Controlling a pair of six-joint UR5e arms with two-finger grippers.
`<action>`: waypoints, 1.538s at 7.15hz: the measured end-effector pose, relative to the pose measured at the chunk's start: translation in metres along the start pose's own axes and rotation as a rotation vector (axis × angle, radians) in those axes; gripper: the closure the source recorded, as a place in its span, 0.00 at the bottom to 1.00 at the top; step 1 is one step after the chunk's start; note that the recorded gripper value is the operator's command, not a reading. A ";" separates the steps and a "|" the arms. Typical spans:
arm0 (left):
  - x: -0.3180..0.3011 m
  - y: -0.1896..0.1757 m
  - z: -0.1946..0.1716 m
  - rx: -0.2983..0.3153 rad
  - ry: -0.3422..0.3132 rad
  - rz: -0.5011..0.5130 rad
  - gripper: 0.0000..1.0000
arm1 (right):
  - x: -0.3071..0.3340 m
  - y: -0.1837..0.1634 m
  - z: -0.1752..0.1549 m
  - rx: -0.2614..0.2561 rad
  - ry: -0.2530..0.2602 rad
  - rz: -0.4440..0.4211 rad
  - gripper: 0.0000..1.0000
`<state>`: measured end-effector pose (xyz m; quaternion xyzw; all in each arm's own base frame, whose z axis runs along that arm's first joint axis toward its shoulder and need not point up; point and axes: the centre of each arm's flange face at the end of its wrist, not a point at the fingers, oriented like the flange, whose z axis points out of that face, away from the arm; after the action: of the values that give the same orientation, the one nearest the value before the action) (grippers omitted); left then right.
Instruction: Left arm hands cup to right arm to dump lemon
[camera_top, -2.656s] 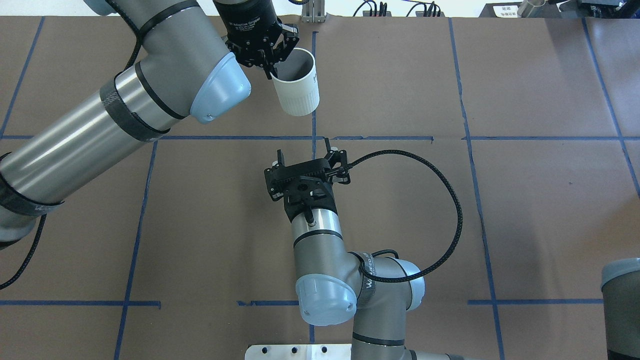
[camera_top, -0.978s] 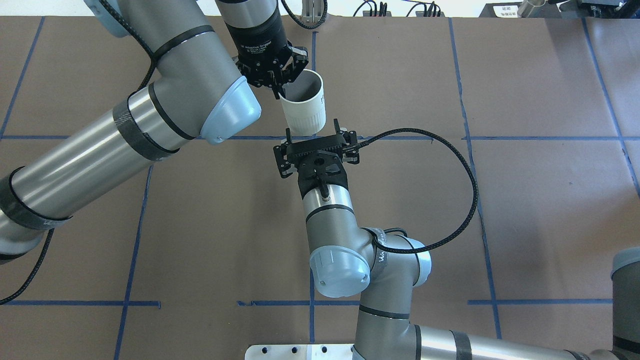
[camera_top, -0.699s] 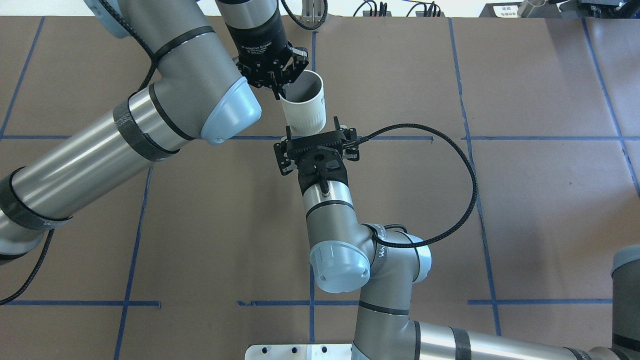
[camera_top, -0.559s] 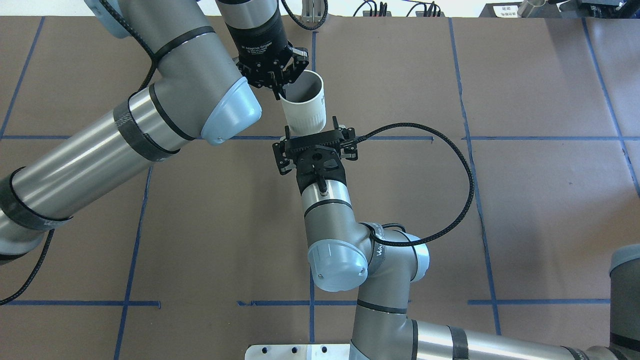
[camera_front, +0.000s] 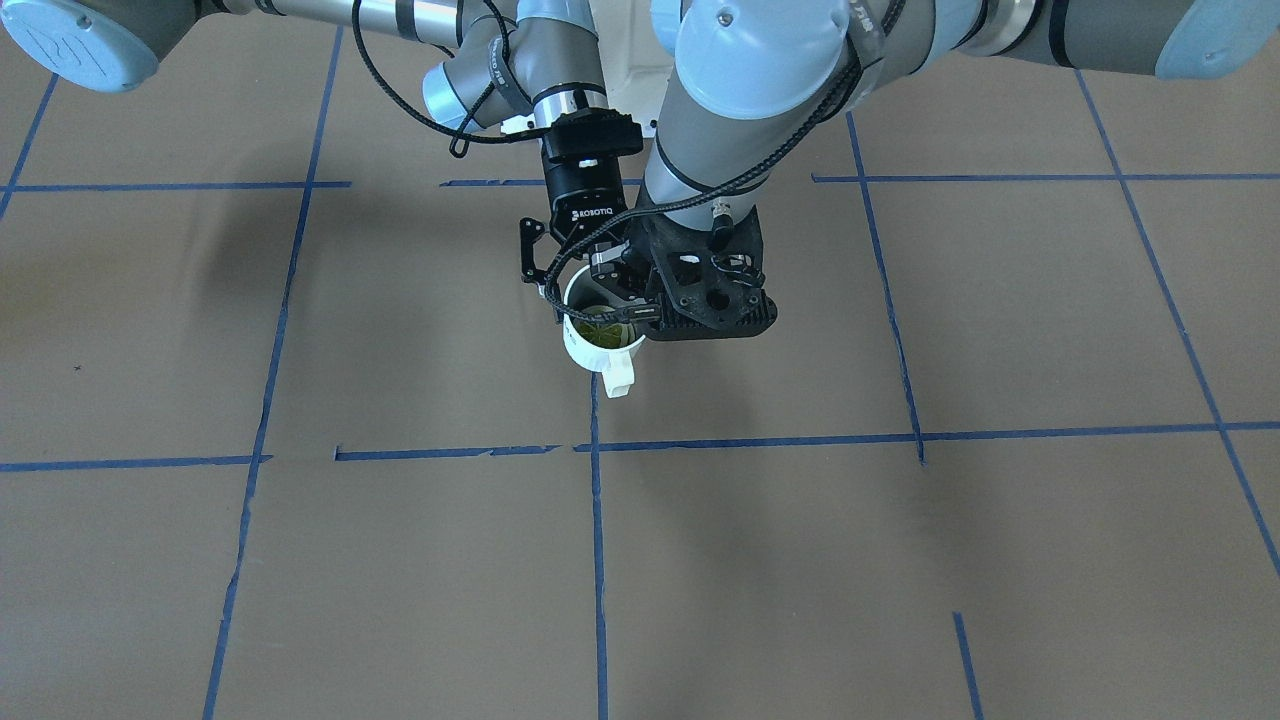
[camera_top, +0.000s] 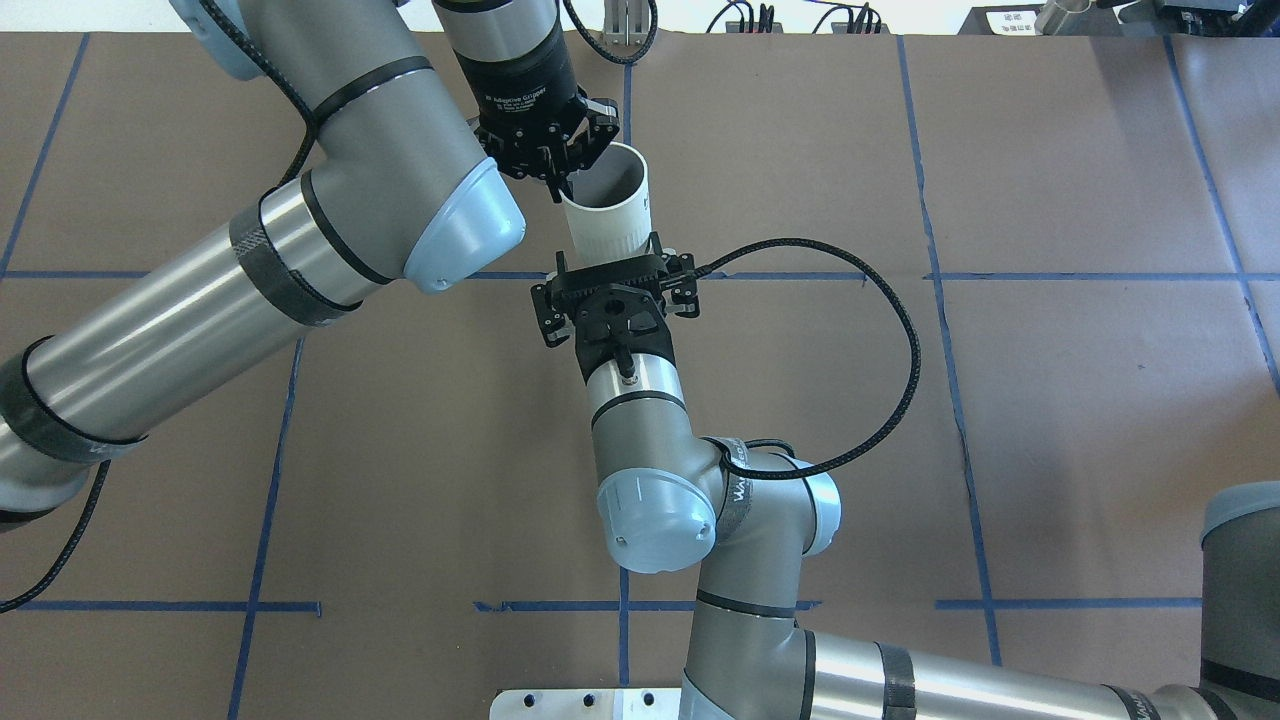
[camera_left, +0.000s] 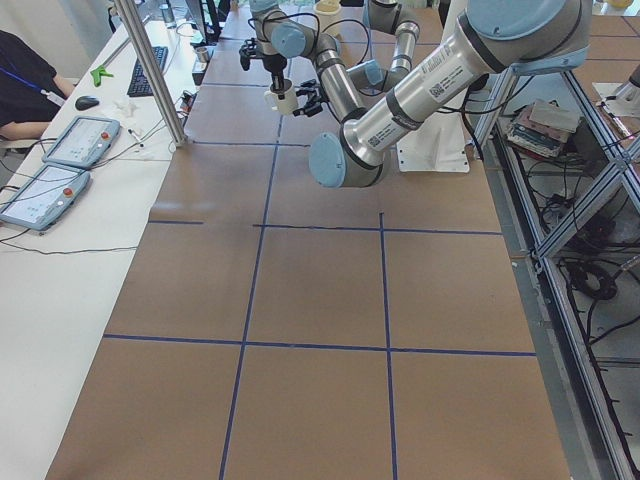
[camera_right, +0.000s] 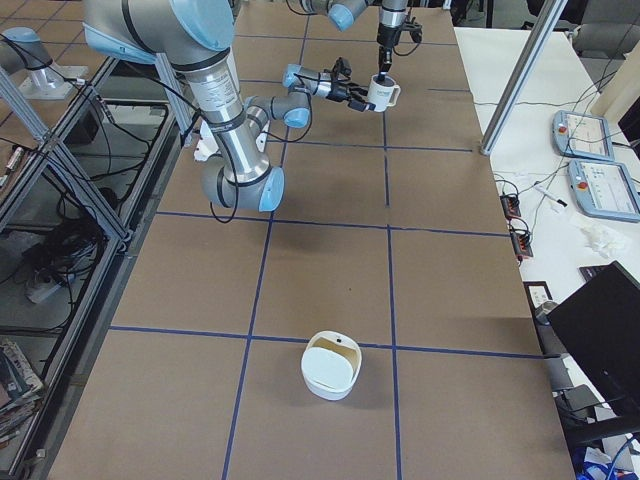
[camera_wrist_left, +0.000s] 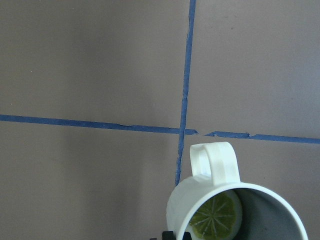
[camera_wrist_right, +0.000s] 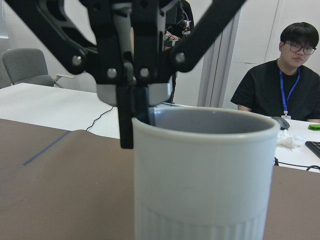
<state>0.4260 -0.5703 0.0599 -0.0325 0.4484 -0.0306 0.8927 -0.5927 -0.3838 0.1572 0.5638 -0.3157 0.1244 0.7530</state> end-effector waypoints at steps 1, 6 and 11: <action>-0.001 0.000 0.001 0.000 -0.001 -0.001 1.00 | 0.002 -0.002 0.002 0.003 0.003 0.002 0.01; -0.003 0.001 0.003 -0.002 -0.003 -0.001 1.00 | 0.006 -0.008 0.007 0.009 0.009 0.005 0.01; 0.000 0.005 0.005 -0.007 -0.001 0.006 1.00 | 0.008 -0.009 0.010 0.004 0.009 0.003 0.01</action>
<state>0.4302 -0.5652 0.0621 -0.0344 0.4483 -0.0265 0.8928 -0.5846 -0.3978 0.1568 0.5643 -0.3129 0.1285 0.7531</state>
